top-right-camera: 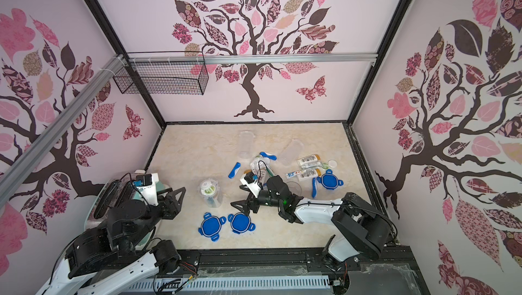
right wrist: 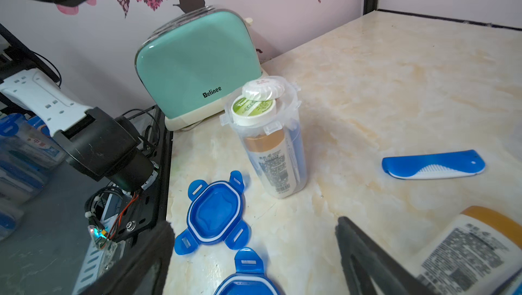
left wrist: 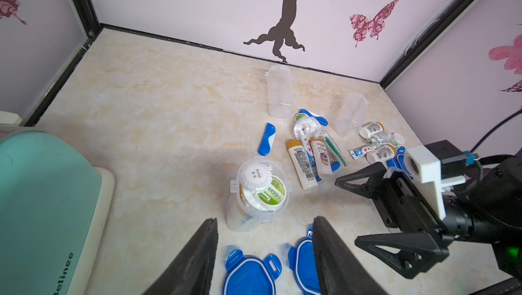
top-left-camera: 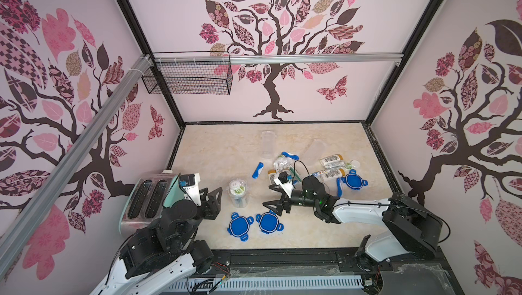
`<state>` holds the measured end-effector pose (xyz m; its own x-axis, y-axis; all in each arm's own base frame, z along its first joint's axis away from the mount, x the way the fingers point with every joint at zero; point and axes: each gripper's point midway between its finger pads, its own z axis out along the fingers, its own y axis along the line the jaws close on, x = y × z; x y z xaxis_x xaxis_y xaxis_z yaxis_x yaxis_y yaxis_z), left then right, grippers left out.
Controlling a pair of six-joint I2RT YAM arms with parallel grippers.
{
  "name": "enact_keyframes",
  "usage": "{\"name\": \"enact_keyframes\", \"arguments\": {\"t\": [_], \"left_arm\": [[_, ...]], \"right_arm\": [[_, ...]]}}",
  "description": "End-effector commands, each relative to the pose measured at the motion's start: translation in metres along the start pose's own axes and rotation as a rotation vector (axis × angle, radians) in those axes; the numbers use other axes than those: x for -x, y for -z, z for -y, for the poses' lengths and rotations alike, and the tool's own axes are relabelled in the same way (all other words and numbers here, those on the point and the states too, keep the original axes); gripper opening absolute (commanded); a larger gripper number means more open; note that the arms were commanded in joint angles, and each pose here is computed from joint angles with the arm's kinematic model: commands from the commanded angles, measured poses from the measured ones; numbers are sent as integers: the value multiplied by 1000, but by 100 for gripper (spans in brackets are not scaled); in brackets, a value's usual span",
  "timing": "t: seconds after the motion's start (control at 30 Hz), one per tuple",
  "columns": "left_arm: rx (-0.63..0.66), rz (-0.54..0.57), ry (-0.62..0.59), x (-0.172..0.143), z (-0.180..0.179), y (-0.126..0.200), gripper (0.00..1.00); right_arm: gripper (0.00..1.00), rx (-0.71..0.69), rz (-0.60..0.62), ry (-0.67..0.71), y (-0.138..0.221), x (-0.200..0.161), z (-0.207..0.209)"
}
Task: Take out toiletry kits
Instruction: Pick up the container from the center of the board.
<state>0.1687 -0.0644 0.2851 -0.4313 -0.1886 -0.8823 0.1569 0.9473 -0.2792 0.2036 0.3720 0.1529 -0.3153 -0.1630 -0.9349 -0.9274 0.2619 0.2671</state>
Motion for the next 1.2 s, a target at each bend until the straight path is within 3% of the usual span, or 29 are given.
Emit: {"name": "enact_keyframes", "arguments": {"t": [0.0, 0.8, 1.17], "left_arm": [[14, 28, -10, 4, -3, 1, 59], [0, 13, -7, -1, -3, 0, 63], [40, -2, -15, -4, -7, -4, 63]], "right_arm": [[92, 1, 14, 38, -12, 3, 1], [93, 6, 11, 93, -104, -20, 40], [92, 76, 15, 139, -130, -28, 39]]}}
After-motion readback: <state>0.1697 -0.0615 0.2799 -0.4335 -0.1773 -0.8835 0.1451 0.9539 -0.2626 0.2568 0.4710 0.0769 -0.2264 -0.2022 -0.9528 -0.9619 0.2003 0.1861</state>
